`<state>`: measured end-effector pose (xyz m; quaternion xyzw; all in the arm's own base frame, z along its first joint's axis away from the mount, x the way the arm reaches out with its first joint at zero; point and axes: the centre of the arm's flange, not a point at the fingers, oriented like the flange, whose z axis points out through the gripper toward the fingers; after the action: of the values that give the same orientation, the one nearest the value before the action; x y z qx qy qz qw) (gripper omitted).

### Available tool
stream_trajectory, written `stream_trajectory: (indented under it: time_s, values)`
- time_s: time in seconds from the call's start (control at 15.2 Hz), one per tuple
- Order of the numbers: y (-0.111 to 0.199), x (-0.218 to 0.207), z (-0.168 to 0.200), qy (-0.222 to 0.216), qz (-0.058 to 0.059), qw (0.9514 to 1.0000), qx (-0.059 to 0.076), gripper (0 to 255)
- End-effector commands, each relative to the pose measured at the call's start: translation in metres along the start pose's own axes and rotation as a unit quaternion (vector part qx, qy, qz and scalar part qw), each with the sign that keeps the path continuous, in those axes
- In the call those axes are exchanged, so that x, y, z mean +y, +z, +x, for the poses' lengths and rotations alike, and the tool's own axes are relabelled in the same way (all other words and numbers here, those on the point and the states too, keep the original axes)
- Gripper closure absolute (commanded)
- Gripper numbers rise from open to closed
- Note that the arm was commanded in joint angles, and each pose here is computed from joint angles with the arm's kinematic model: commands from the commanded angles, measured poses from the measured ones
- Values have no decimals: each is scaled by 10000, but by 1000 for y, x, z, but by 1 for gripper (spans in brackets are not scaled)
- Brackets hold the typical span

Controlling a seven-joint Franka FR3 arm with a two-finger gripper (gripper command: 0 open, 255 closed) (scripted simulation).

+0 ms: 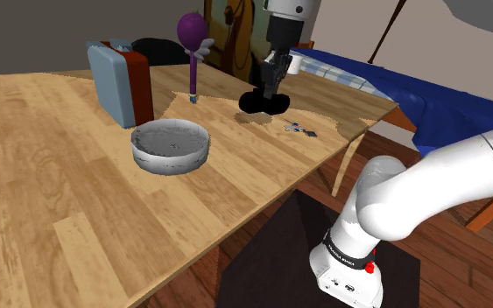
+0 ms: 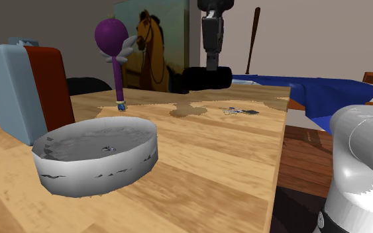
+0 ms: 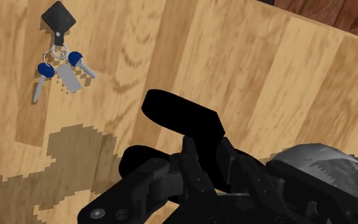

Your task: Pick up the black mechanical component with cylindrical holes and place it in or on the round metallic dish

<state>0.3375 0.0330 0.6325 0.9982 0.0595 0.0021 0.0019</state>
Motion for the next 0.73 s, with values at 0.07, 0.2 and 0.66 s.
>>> stream_trajectory:
  time_s: [0.07, 0.2, 0.66]
  values:
    - [-2, -32, 20, 3, 4, 10000, 0, 255]
    - [-3, -55, 34, 3, 4, 10000, 0, 255]
    - [-8, -134, 82, 3, 4, 10000, 0, 255]
